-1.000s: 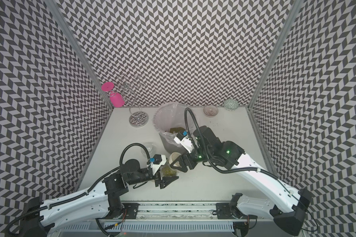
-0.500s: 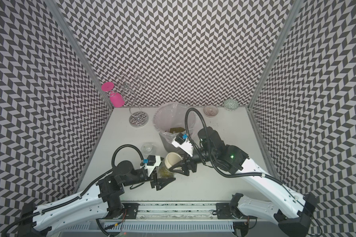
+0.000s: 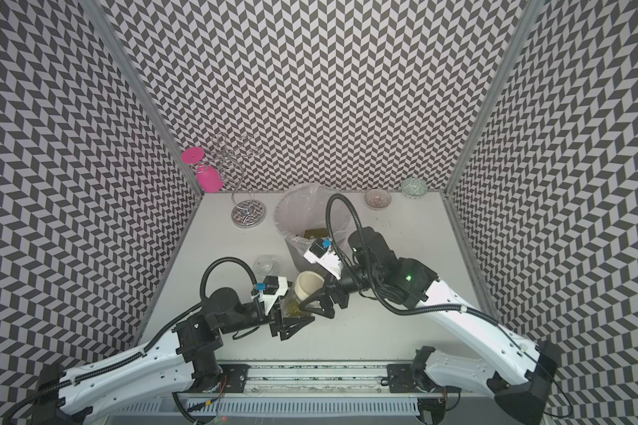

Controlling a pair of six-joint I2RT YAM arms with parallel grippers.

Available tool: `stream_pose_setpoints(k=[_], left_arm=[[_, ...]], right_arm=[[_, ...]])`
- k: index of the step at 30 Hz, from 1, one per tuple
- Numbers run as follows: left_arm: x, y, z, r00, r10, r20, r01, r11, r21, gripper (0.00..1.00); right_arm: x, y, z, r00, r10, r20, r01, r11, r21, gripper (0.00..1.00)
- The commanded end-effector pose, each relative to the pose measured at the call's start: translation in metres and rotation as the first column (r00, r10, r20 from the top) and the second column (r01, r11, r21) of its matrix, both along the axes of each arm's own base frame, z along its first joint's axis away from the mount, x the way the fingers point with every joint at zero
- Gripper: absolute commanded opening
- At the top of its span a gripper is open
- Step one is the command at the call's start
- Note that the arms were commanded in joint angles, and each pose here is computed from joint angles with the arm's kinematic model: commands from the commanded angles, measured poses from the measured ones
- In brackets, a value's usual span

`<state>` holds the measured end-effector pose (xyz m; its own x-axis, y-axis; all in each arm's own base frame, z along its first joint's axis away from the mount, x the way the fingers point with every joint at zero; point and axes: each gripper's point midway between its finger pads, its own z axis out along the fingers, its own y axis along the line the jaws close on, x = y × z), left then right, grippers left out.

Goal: Empty moldy mung beans from jars
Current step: Unscrew the lid from the jar.

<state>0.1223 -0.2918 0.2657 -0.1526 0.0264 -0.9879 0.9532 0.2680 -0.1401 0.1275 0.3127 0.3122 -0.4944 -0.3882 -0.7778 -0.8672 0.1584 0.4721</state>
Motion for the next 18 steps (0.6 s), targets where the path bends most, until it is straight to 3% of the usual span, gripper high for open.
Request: stream_pose_setpoints(k=[1, 9, 18], left_arm=[[0.002, 0.001, 0.039, 0.997, 0.015, 0.069, -0.008, 0.994, -0.108, 0.24], [0.003, 0.000, 0.037, 0.997, 0.021, 0.071, -0.013, 0.994, -0.109, 0.24], [0.002, -0.003, 0.035, 0.998, 0.007, 0.066, 0.001, 0.993, -0.119, 0.23]], right_arm=[[0.006, 0.005, 0.021, 0.994, -0.074, -0.079, 0.077, 0.996, 0.040, 0.99], [0.017, -0.002, 0.010, 0.938, -0.242, -0.248, 0.234, 0.970, -0.065, 0.99], [0.025, -0.004, 0.002, 0.911, -0.311, -0.271, 0.286, 0.949, -0.129, 0.99]])
